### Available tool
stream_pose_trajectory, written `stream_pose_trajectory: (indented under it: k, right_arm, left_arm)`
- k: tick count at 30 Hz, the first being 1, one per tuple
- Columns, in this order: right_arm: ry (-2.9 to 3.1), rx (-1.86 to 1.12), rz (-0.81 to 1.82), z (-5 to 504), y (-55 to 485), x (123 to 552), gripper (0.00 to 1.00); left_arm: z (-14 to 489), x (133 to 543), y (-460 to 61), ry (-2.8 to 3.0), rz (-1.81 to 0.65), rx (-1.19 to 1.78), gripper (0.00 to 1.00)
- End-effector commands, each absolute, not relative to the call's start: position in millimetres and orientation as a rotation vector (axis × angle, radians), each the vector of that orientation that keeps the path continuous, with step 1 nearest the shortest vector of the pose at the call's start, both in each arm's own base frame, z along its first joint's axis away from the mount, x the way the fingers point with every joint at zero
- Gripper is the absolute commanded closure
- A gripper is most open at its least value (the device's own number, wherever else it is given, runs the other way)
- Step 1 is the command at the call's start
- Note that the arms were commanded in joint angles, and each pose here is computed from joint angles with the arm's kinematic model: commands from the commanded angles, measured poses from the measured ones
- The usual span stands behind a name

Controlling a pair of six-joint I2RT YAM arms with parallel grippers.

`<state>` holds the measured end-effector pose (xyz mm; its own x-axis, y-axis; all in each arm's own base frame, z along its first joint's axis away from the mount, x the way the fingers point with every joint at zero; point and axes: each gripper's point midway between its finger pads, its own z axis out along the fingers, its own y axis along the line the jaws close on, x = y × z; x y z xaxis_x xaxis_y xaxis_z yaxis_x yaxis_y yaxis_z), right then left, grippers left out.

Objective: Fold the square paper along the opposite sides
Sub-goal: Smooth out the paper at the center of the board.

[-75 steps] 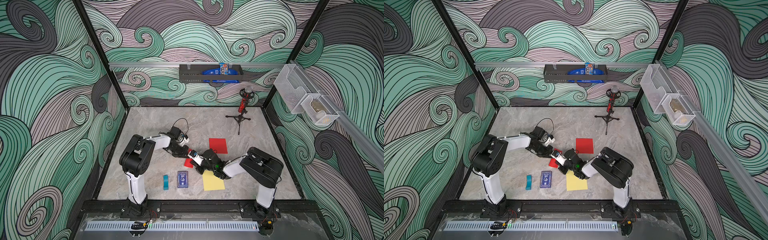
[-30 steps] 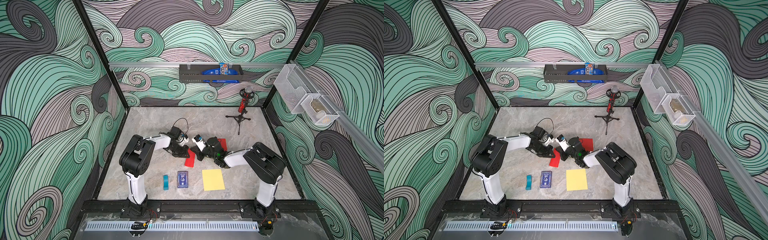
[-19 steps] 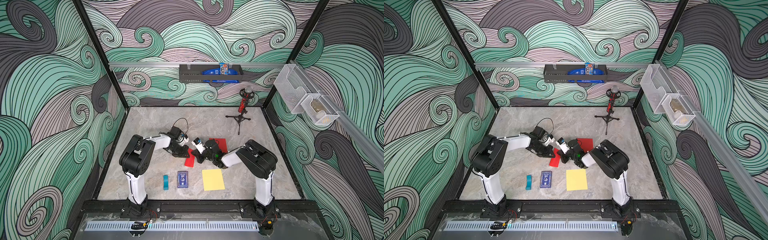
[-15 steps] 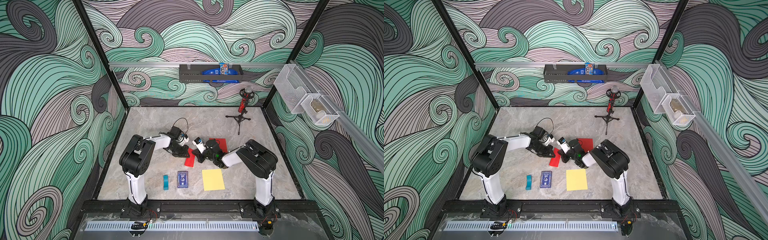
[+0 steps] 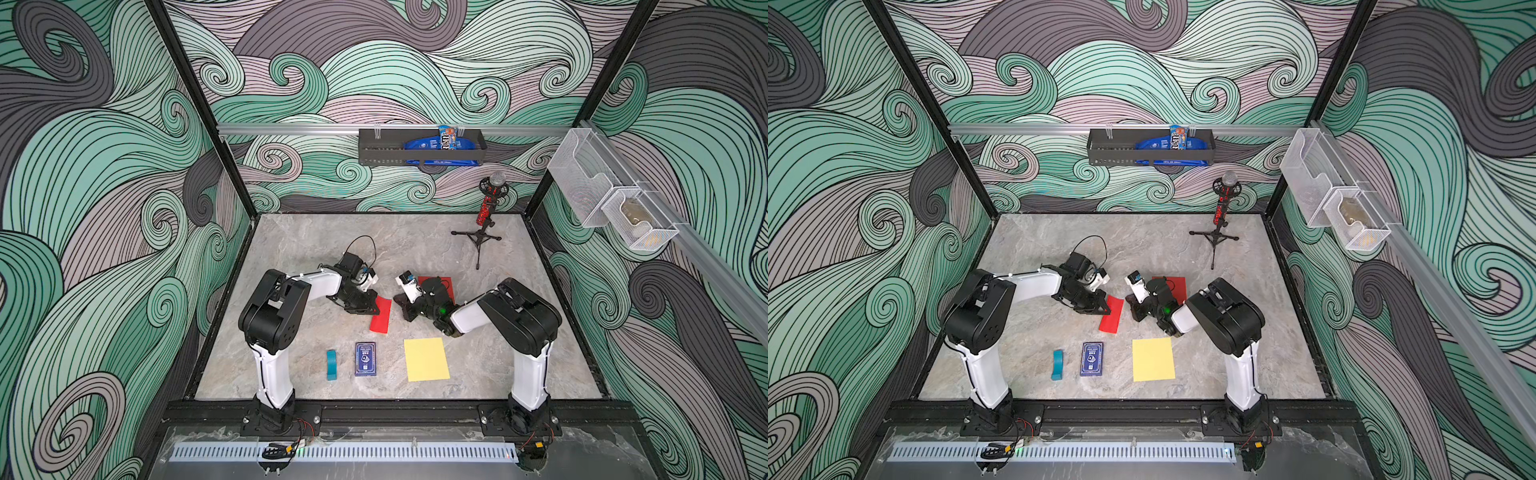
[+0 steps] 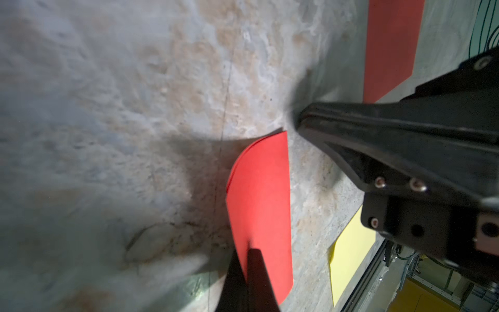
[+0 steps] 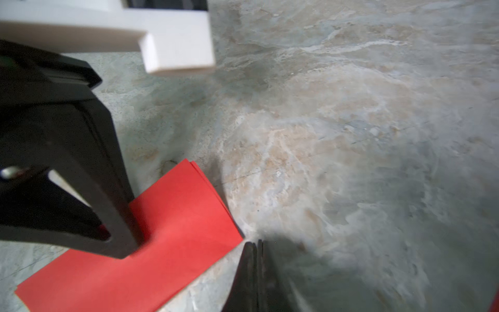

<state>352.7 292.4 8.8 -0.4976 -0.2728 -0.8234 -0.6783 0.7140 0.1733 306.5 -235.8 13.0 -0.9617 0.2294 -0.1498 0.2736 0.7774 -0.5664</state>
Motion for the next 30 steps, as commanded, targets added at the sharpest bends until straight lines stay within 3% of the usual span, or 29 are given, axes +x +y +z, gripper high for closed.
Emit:
stream_pose_trajectory:
  k: [1,5,8,17,21,30]
  right_arm:
    - [2.126,-0.745,0.61,9.3,285.4,344.5,0.93]
    - [1.918,-0.861,0.664,57.4,309.0,323.1,0.89]
    - [1.809,-0.988,0.621,64.8,325.3,299.5,0.87]
    - [1.95,-1.199,0.546,5.7,343.1,275.0,0.93]
    - [2.046,-1.222,0.554,-15.3,333.4,258.3,0.98]
    - [2.128,-1.287,0.456,-39.1,306.0,221.7,0.99]
  left_arm:
    - [-11.2,300.9,-211.7,2.983,-0.761,0.363,1.0]
    - [-10.0,301.0,-212.9,2.976,-0.772,0.364,1.0]
    - [-8.6,302.1,-213.5,2.967,-0.775,0.365,1.0]
    - [-12.8,303.5,-211.8,2.978,-0.754,0.352,1.0]
    - [-15.0,303.9,-209.9,2.987,-0.735,0.344,1.0]
    - [-16.5,306.1,-207.5,2.99,-0.72,0.335,1.0]
